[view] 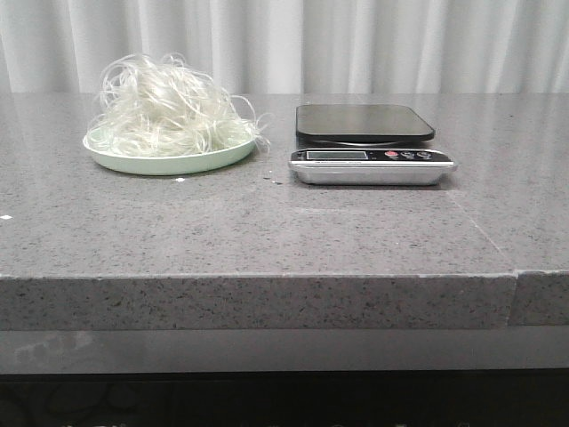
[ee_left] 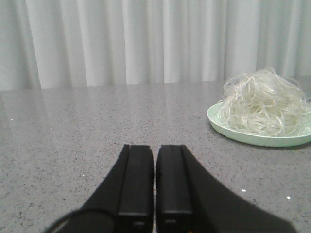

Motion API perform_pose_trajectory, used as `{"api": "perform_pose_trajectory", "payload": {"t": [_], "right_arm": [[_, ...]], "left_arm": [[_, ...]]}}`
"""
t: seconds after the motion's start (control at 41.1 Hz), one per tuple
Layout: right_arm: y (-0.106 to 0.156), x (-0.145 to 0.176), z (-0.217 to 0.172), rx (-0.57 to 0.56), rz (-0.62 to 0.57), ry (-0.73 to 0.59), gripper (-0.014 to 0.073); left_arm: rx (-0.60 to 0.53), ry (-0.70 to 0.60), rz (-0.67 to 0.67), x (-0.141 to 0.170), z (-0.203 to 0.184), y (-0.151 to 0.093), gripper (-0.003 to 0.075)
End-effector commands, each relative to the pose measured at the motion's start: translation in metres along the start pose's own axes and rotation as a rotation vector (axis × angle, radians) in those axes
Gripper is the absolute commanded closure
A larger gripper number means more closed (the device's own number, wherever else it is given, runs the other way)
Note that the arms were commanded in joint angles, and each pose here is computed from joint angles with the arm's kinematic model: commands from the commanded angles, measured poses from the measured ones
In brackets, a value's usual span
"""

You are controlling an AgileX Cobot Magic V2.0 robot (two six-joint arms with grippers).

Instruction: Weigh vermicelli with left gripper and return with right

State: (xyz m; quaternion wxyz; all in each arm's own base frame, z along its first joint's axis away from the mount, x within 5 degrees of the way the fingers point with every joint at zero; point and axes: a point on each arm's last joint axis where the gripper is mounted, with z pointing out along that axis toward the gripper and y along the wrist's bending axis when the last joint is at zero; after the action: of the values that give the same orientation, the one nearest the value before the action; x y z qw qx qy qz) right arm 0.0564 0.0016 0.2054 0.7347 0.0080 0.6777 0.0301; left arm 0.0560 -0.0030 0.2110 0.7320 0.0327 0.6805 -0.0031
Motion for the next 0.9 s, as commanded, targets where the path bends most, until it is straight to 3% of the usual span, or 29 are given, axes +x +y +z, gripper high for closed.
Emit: {"api": "perform_pose_trajectory", "payload": {"t": [0.0, 0.146, 0.316, 0.535, 0.681, 0.875], "right_arm": [[-0.001, -0.017, -0.003, 0.01, 0.003, -0.154, 0.045], [0.001, -0.038, -0.006, 0.004, 0.003, -0.193, 0.045], [0.005, -0.081, -0.017, -0.015, 0.0, -0.187, 0.045], [0.01, -0.134, -0.036, -0.035, -0.005, -0.187, 0.045], [0.012, -0.166, -0.034, -0.04, -0.007, -0.163, 0.045], [0.014, -0.195, -0.01, -0.043, -0.009, -0.043, 0.045]], "left_arm": [[-0.01, -0.126, -0.004, -0.012, -0.002, 0.001, 0.0579], [-0.013, -0.203, -0.009, -0.035, -0.006, 0.002, 0.0579], [-0.011, -0.336, -0.073, -0.086, -0.02, 0.004, 0.0579], [0.006, -0.411, -0.069, -0.146, -0.05, 0.005, 0.0579], [0.017, -0.382, -0.066, -0.176, -0.057, 0.006, 0.0579], [0.032, -0.247, -0.062, -0.209, -0.037, 0.006, 0.0579]]}}
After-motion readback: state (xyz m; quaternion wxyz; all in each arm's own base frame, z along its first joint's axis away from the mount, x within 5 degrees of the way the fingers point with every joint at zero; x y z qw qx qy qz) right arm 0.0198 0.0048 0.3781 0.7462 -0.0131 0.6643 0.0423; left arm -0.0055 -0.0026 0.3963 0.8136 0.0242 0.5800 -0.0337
